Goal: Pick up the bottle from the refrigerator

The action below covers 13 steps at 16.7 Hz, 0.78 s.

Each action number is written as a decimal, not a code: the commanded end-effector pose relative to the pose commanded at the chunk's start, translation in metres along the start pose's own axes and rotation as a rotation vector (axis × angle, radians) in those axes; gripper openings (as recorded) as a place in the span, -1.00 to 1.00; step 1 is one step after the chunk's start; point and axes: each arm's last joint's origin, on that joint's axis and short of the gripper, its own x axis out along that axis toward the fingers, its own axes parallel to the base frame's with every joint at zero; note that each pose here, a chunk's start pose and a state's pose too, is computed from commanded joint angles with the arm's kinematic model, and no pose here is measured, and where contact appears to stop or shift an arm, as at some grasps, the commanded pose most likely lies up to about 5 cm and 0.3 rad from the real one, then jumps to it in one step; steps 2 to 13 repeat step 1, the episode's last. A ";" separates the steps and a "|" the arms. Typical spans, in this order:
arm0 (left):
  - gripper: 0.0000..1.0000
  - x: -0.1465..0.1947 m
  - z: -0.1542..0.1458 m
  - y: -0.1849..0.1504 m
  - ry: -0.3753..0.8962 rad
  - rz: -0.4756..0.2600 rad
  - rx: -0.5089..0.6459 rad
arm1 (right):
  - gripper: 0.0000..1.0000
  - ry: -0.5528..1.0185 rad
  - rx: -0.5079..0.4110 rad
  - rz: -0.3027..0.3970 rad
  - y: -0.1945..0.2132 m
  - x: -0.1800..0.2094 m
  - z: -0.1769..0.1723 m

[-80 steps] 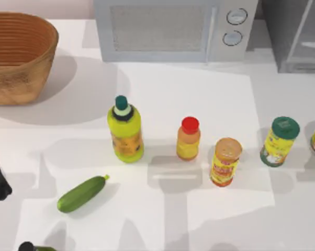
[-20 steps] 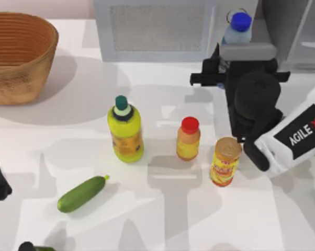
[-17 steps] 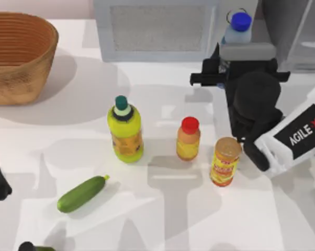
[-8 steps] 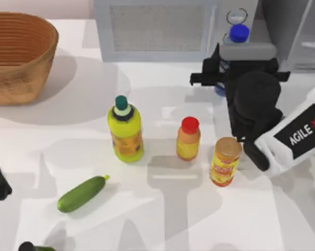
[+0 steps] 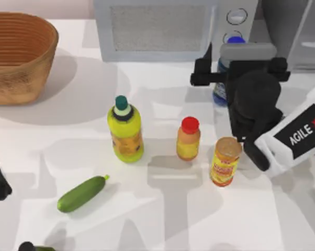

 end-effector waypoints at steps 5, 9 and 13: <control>1.00 0.000 0.000 0.000 0.000 0.000 0.000 | 1.00 0.000 0.000 0.000 0.000 0.000 0.000; 1.00 0.000 0.000 0.000 0.000 0.000 0.000 | 1.00 0.000 0.000 0.000 0.000 0.000 0.000; 1.00 0.000 0.000 0.000 0.000 0.000 0.000 | 1.00 0.000 0.000 0.000 0.000 0.000 0.000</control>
